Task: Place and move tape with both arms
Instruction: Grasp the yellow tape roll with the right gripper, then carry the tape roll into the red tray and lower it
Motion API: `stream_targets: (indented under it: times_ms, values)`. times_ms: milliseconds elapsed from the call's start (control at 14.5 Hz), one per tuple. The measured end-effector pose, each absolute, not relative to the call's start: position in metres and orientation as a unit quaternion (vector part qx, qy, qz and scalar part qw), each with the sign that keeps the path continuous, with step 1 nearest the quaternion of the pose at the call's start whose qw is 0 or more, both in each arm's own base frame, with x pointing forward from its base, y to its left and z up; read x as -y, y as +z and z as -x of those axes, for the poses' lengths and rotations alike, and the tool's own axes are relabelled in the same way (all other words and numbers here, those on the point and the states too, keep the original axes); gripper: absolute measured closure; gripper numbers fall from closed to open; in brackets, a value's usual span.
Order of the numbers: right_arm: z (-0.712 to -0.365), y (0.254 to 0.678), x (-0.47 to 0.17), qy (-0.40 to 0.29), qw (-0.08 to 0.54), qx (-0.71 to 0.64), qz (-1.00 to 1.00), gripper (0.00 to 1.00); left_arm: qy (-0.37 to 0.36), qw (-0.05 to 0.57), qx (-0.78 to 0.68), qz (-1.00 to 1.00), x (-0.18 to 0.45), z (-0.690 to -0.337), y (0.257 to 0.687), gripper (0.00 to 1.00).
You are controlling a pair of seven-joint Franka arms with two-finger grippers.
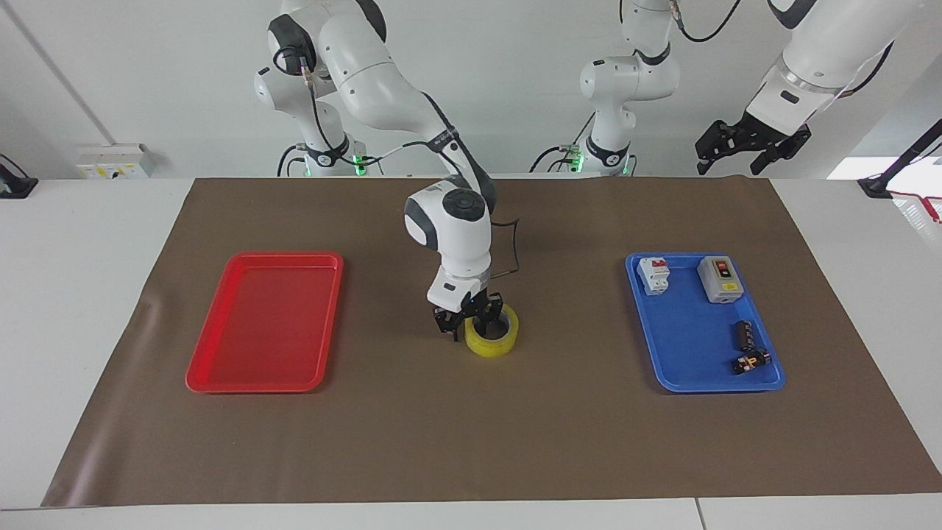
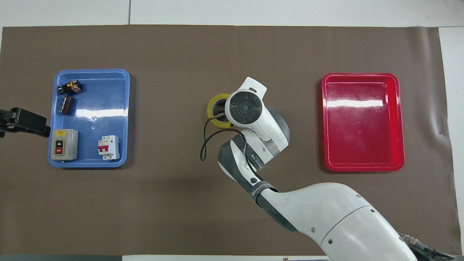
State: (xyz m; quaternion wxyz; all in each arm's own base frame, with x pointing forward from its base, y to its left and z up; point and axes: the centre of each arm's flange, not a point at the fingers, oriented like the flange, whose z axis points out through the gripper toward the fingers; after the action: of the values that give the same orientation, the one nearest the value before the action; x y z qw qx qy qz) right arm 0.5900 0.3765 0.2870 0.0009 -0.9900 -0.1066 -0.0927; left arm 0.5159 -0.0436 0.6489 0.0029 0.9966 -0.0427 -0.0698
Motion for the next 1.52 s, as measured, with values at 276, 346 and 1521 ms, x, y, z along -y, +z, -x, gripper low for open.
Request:
stream_targets:
  times_ms: [276,346,1521]
  values:
    - [-0.591,0.295,-0.377,-0.069,-0.014,0.105,0.992,0.78,-0.069,0.003,0.046,-0.997,0.047,-0.516,0.649,0.0]
    - [-0.592,0.3,-0.377,-0.061,-0.019,0.104,0.993,0.78,-0.068,0.003,0.048,-0.997,0.049,-0.515,0.65,0.0]
    - [-0.59,0.377,0.027,-0.034,-0.048,0.078,0.995,0.78,-0.02,0.005,0.05,-0.999,0.052,-0.521,0.663,0.0]
